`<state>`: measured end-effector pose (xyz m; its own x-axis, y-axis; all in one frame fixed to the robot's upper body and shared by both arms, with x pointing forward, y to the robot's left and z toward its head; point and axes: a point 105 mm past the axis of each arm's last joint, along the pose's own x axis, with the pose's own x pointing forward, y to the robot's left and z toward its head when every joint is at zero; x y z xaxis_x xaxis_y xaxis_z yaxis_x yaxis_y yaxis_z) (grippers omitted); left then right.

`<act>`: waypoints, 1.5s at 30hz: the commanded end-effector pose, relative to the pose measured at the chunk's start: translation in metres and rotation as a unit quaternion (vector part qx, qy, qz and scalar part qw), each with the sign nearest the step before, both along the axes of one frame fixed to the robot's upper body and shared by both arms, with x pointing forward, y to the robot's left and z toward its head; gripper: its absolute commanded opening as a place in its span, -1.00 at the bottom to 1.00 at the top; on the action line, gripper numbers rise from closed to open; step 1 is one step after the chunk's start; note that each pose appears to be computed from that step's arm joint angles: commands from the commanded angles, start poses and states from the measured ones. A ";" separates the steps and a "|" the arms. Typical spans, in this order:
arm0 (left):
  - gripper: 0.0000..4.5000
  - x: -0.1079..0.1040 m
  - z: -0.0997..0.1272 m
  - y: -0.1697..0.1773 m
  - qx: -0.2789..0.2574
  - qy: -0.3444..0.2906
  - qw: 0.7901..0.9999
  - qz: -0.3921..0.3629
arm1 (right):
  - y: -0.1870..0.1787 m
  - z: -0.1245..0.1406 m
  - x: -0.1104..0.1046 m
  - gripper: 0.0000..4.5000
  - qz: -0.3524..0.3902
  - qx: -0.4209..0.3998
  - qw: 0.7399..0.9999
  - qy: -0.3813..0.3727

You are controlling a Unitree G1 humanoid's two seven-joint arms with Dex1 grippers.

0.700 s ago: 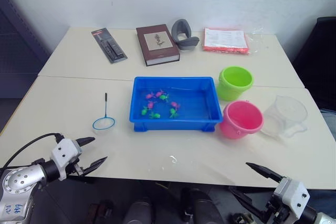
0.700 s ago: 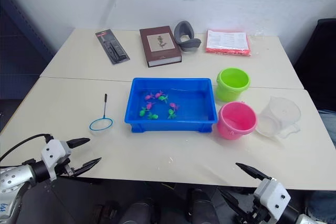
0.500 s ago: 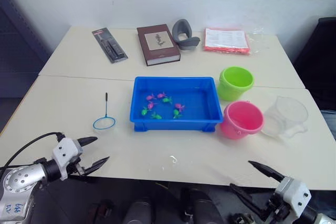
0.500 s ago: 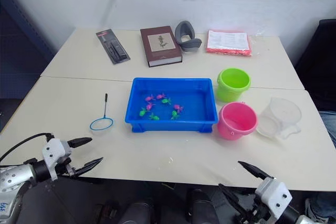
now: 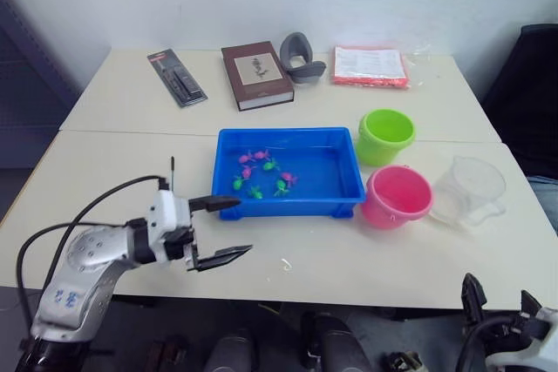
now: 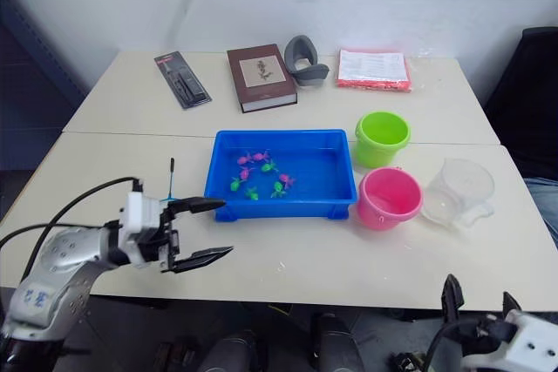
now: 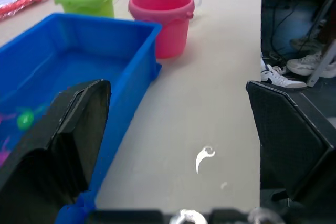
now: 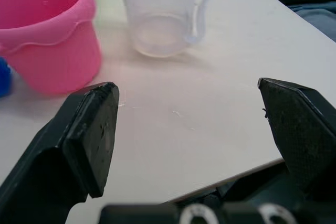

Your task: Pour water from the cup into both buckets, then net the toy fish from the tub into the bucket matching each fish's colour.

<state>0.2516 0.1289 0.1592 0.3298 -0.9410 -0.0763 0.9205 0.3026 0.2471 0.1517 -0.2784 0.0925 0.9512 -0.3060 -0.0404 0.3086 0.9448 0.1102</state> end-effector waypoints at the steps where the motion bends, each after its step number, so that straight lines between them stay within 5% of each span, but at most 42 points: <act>1: 0.97 0.005 -0.001 -0.004 -0.002 0.012 1.000 -0.005 | -0.012 0.005 0.012 1.00 -0.005 -0.015 1.000 0.003; 8: 0.97 0.007 -0.001 -0.017 -0.003 0.017 0.999 -0.032 | -0.061 0.005 0.038 1.00 -0.130 -0.029 0.991 0.015; 27: 0.97 0.009 -0.007 -0.025 -0.016 0.023 0.999 -0.024 | -0.067 0.013 0.107 1.00 -0.072 -0.024 0.997 0.010; 45: 0.97 0.009 -0.006 -0.031 -0.028 0.023 0.999 -0.022 | -0.084 0.002 0.124 1.00 -0.128 0.023 0.991 0.022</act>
